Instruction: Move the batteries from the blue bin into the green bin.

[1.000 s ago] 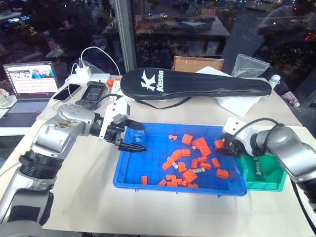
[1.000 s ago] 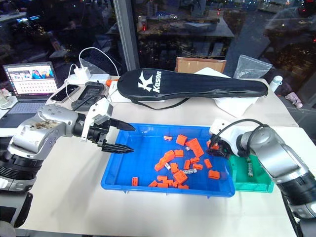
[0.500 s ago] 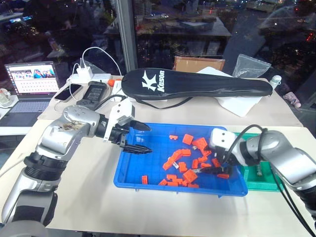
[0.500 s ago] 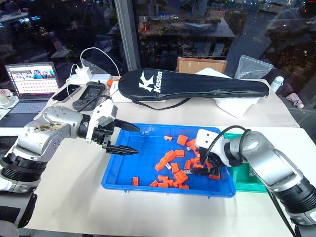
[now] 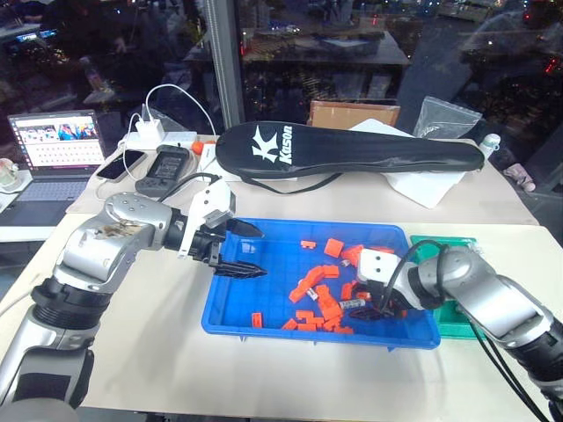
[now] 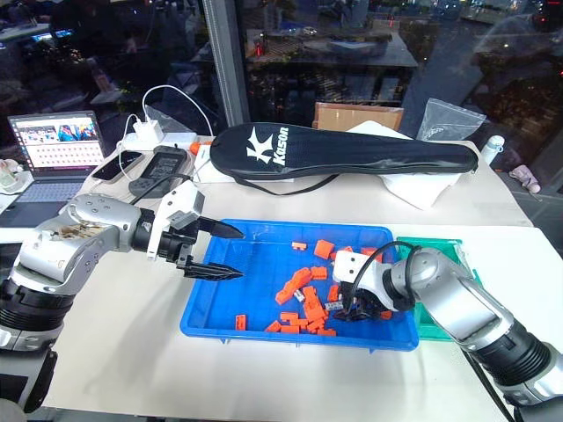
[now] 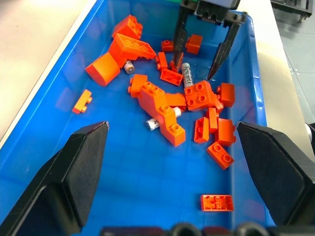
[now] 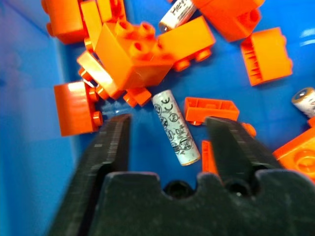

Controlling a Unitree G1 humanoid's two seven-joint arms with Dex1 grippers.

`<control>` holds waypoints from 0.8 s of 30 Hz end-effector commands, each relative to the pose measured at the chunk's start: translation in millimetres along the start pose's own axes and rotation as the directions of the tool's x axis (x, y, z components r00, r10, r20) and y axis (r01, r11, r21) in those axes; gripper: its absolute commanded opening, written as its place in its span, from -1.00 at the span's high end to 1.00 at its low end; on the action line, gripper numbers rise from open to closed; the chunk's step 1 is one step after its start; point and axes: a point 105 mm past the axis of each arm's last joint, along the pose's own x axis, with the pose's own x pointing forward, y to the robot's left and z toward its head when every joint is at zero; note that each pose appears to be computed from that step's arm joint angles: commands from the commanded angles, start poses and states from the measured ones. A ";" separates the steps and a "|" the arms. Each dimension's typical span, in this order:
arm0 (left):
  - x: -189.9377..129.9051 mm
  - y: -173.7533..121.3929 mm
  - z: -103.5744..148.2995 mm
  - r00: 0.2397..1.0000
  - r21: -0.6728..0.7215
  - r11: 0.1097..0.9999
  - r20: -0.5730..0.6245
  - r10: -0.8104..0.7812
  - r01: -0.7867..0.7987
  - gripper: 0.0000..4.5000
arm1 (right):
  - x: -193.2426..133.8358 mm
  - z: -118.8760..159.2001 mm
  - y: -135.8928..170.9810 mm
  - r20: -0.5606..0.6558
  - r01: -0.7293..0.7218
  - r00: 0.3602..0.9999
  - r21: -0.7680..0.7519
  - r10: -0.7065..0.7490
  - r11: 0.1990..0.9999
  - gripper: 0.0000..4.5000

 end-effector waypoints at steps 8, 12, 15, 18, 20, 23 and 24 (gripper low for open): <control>-3.2 -0.1 10.8 1.000 0.038 0.999 0.022 0.004 -0.005 -1.00 | 14.2 -14.2 0.9 -0.048 0.003 0.999 0.004 -0.003 1.000 -0.07; -2.3 -0.4 9.8 1.000 0.040 0.999 0.017 0.002 -0.002 -1.00 | 19.8 -21.7 -6.3 -0.054 0.034 0.998 0.033 -0.032 0.999 0.05; -3.2 -1.3 9.4 1.000 0.037 0.999 0.016 -0.001 0.000 -1.00 | 18.9 -18.3 -7.7 -0.032 0.039 0.999 0.032 -0.038 0.999 0.43; -4.3 -1.6 9.1 1.000 0.035 0.999 0.014 -0.004 0.004 -1.00 | 14.2 -13.8 -5.4 -0.018 0.029 0.999 0.025 -0.029 0.999 0.85; -4.2 -1.5 9.3 1.000 0.035 0.999 0.018 -0.010 0.009 -1.00 | 8.0 -9.3 -7.5 -0.004 0.042 0.999 0.018 -0.042 0.999 0.89; -2.5 -2.5 13.1 0.998 0.043 0.999 0.044 -0.033 0.031 -1.00 | -8.1 1.0 -13.6 0.019 0.072 0.997 -0.002 -0.072 0.997 0.89; -1.6 -2.3 15.6 0.997 0.044 0.998 0.059 -0.039 0.036 -1.00 | -16.0 5.7 -16.2 0.033 0.086 0.996 -0.005 -0.086 0.996 0.89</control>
